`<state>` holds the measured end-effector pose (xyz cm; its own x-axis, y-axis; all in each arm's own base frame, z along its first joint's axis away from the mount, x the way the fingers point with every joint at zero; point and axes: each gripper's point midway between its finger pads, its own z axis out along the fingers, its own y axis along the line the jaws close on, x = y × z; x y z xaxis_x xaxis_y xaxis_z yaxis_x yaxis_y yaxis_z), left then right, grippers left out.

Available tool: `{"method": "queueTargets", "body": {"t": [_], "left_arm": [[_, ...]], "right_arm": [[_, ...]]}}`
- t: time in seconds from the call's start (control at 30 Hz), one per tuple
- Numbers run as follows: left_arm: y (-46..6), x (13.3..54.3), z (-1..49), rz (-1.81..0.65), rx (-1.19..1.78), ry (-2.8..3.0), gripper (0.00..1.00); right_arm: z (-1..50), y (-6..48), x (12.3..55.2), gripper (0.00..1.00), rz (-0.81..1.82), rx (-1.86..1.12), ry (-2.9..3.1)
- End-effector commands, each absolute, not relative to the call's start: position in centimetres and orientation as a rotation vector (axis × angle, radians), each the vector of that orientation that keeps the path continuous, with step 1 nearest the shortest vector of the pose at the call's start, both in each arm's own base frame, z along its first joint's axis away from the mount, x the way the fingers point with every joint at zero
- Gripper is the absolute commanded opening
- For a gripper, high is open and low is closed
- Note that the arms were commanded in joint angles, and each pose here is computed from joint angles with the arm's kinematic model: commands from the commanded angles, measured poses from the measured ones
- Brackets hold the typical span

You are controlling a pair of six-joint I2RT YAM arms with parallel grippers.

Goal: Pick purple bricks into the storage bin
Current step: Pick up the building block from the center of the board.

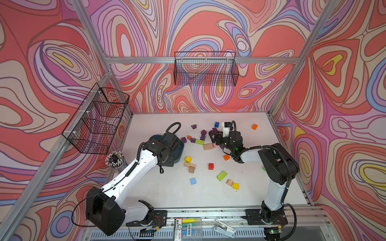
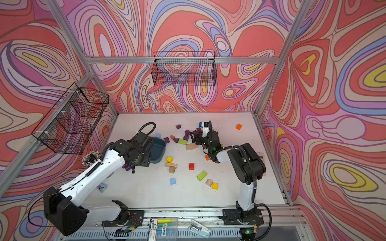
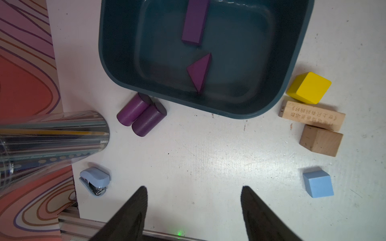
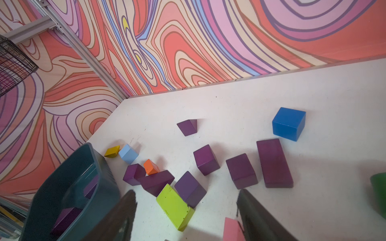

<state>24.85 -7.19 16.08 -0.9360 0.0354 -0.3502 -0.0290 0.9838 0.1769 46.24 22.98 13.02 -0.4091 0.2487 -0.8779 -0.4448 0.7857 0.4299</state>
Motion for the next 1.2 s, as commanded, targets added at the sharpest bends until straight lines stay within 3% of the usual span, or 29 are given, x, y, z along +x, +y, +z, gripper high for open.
{"method": "queueTargets", "body": {"t": [0.0, 0.53, 0.73, 1.17], "left_arm": [[-5.8, 24.9, 16.1, 0.299, -0.098, 2.732, 0.73], [-3.1, 23.6, 12.2, 0.277, -0.622, 2.678, 0.77], [-1.5, 23.8, 11.0, 0.307, -0.746, 2.585, 0.84], [0.9, 25.1, 7.5, 0.204, -0.912, 2.471, 0.83]], "right_arm": [[13.3, 22.8, 46.1, 0.8, 0.767, -0.15, 1.822], [13.4, 22.6, 46.0, 0.8, 0.768, -0.146, 1.817], [13.5, 22.6, 46.0, 0.8, 0.769, -0.147, 1.813], [13.4, 22.5, 46.1, 0.8, 0.782, -0.149, 1.803]]}}
